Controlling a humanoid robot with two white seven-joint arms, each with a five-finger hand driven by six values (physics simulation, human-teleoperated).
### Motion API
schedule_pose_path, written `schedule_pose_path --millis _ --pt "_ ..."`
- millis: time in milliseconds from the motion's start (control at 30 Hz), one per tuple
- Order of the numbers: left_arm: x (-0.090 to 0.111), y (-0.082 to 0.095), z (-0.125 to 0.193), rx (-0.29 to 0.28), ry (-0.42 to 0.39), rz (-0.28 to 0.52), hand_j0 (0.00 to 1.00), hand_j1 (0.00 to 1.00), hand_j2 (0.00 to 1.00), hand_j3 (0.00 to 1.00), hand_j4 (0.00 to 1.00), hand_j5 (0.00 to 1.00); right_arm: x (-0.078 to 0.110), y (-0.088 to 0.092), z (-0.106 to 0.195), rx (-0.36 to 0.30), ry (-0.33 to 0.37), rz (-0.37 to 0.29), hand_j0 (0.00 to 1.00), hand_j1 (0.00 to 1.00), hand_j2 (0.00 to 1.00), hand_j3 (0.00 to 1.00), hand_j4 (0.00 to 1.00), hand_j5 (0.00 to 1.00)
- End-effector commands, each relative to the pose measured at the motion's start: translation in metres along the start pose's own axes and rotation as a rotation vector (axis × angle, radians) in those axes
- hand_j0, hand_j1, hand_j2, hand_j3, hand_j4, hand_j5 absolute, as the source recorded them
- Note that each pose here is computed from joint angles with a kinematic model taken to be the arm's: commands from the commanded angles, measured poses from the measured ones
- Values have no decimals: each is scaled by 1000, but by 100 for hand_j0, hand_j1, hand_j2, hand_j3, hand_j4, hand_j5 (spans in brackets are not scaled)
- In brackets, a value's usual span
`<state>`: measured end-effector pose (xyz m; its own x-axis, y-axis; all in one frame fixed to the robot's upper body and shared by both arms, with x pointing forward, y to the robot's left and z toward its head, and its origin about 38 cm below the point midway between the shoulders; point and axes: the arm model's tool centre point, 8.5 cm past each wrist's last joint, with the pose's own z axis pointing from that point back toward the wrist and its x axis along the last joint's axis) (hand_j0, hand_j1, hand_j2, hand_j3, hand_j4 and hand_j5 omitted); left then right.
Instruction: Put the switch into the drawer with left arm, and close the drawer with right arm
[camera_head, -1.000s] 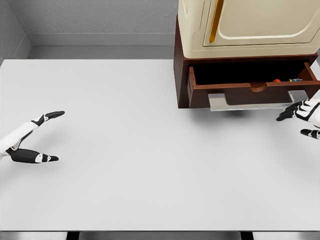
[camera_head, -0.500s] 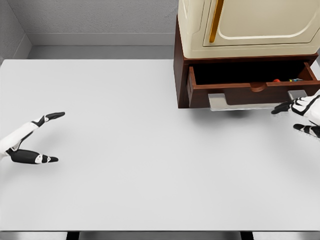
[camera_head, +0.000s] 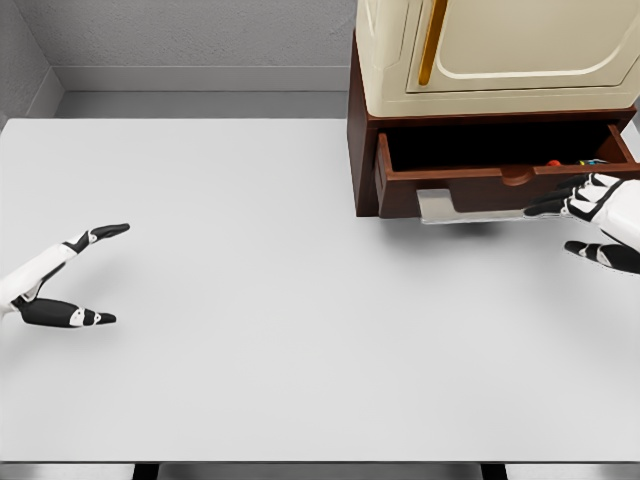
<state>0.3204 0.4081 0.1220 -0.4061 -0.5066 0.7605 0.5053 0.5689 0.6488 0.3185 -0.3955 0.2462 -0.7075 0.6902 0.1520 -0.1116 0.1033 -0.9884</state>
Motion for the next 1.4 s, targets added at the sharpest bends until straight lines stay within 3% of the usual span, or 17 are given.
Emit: schedule_pose_path --millis 0,300,467,767,1067,1167,1233,1367 --pt "1 1 0 4 -3 6 100 100 100 100 100 100 -2 -7 2 13 3 7 78 78 78 78 78 78" --pt "1 1 0 5 -4 5 100 100 100 100 100 100 -32 -19 21 57 100 43 71 71 71 71 71 71" --pt "1 1 0 4 -3 6 100 100 100 100 100 100 -55 -22 39 89 183 59 55 55 55 55 55 55" --pt "1 1 -1 4 -6 5 100 100 100 100 100 100 -58 -20 45 137 194 70 43 43 43 43 43 43" --pt "1 1 -1 4 -6 5 100 100 100 100 100 100 -60 -5 54 175 213 48 43 43 43 43 43 43" --pt "1 1 -1 4 -6 5 100 100 100 100 100 100 -63 -19 52 127 220 46 44 44 44 44 44 44" --pt "1 1 -1 4 -6 5 100 100 100 100 100 100 -66 -41 52 86 229 45 45 45 45 45 45 45" --pt "2 1 -1 4 -8 5 100 100 100 100 100 100 -67 -54 51 45 234 45 45 45 45 45 45 45"
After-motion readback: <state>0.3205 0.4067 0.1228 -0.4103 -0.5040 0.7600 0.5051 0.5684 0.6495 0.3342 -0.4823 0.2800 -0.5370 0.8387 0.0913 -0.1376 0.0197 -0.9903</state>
